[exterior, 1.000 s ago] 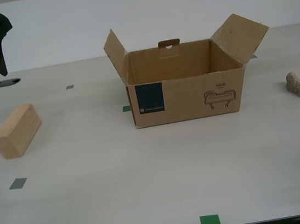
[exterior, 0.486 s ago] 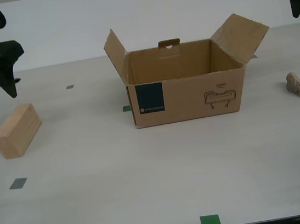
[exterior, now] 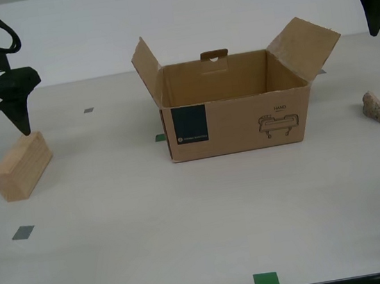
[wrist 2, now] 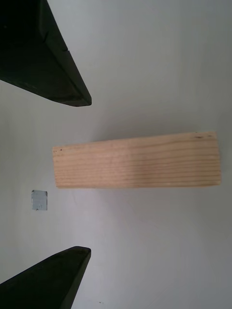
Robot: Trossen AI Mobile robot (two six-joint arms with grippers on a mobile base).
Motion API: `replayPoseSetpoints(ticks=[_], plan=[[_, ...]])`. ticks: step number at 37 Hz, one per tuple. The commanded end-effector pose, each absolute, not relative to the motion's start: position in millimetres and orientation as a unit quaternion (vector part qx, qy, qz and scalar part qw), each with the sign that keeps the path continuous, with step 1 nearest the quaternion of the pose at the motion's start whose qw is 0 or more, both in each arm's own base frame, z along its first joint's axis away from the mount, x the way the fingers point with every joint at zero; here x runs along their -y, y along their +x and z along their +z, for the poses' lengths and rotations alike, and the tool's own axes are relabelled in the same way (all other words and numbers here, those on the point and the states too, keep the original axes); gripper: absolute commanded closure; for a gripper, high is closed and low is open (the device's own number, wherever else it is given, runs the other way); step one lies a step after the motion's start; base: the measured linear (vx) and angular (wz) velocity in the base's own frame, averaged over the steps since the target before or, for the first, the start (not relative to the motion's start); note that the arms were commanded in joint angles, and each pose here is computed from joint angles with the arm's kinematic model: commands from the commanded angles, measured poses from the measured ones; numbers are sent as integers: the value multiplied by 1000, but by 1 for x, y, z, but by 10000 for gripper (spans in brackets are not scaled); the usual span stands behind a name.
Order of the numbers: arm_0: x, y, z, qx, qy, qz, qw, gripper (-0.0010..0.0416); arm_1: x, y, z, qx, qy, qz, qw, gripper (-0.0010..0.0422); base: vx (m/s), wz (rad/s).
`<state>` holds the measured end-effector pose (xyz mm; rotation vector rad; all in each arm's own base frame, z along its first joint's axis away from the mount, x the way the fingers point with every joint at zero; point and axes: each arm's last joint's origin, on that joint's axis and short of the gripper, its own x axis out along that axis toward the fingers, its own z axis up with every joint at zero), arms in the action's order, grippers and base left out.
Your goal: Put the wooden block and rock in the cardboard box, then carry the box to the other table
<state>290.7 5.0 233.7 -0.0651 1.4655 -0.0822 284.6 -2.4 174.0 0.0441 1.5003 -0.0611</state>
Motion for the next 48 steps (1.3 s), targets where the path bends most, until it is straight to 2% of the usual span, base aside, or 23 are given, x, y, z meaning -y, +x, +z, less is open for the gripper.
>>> replayPoseSetpoints(ticks=[1,9,33,48], plan=[[-5,296,223,-682,-31,-35,730,9,3,285,174,-681,20,-32,732,14,0,0],[-5,306,202,-701,-34,-33,712,10,3,284,174,-682,20,-32,730,14,0,0],[-5,323,170,-703,-36,-31,709,9,3,284,173,-684,10,-36,729,14,0,0],[-4,332,148,-710,-37,-30,703,9,3,288,173,-668,10,-35,743,14,0,0]])
